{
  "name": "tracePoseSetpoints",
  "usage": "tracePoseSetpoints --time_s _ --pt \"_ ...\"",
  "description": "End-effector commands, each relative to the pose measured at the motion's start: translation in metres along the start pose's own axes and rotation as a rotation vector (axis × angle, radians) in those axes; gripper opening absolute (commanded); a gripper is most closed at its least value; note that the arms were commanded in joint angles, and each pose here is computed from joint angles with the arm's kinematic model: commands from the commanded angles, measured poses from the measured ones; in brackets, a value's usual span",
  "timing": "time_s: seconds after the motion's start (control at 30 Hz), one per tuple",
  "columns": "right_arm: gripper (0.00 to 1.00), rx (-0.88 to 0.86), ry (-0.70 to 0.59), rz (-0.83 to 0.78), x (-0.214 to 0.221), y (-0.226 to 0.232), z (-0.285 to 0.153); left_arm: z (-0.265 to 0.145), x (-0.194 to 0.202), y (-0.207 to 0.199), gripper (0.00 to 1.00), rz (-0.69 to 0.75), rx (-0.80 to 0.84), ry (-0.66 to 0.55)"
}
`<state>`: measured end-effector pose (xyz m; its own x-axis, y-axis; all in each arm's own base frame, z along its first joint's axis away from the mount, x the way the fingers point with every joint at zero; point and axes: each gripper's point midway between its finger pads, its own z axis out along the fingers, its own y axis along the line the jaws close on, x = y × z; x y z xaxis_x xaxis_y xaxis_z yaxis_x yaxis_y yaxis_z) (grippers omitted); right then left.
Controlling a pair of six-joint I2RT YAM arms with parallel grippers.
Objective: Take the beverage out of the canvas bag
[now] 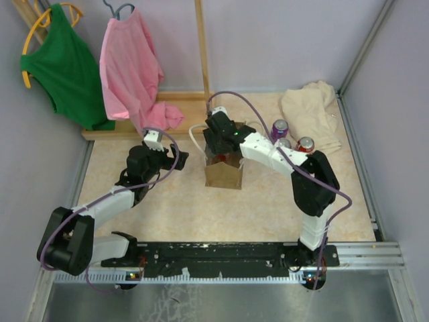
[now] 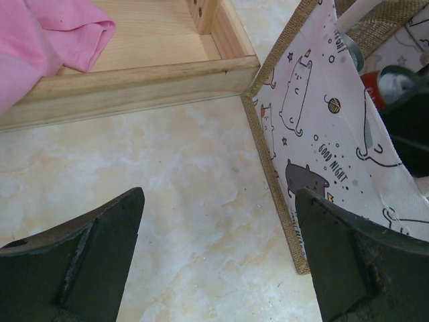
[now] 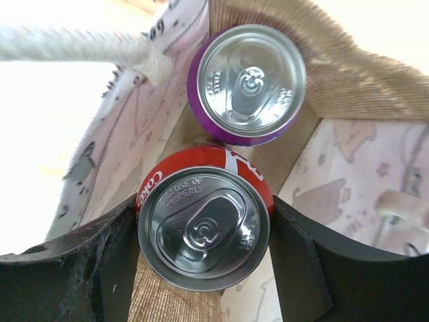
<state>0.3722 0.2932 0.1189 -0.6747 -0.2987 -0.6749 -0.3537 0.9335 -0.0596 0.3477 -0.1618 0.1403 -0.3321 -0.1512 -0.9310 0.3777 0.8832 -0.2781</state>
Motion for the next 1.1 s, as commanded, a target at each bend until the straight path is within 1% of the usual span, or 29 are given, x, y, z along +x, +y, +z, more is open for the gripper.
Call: tracePoseSetpoints --time_s 0.0,0.13,0.33,0.53,0.67,0.77,0.87,1.07 --pt "0.00 -0.010 -0.284 0.066 -0.081 -0.012 -0.066 0.002 -0.015 -0.010 1.00 0.006 0.032 -0.039" --pt "0.00 -0.022 -0.369 0.090 -0.100 -0.019 -0.097 0.004 -0.016 -0.011 1.00 0.007 0.038 -0.038" --pt "0.00 0.016 -0.449 0.106 -0.125 -0.036 -0.141 0.004 -0.015 -0.010 1.00 0.006 0.034 -0.036" --pt "0.00 0.131 -0.528 0.142 -0.146 -0.073 -0.200 0.003 -0.012 -0.010 1.00 -0.001 0.034 -0.033" --pt "0.00 0.237 -0.576 0.181 -0.146 -0.106 -0.241 0.002 -0.012 -0.009 1.00 0.000 0.031 -0.036" --pt "0.00 0.323 -0.592 0.215 -0.135 -0.131 -0.265 0.002 -0.013 -0.010 1.00 0.001 0.032 -0.038" --pt "0.00 0.393 -0.580 0.268 -0.111 -0.157 -0.279 0.001 -0.015 -0.011 1.00 0.001 0.038 -0.042" --pt "0.00 0.454 -0.445 0.395 -0.031 -0.205 -0.259 -0.001 -0.017 -0.011 1.00 0.009 0.035 -0.047"
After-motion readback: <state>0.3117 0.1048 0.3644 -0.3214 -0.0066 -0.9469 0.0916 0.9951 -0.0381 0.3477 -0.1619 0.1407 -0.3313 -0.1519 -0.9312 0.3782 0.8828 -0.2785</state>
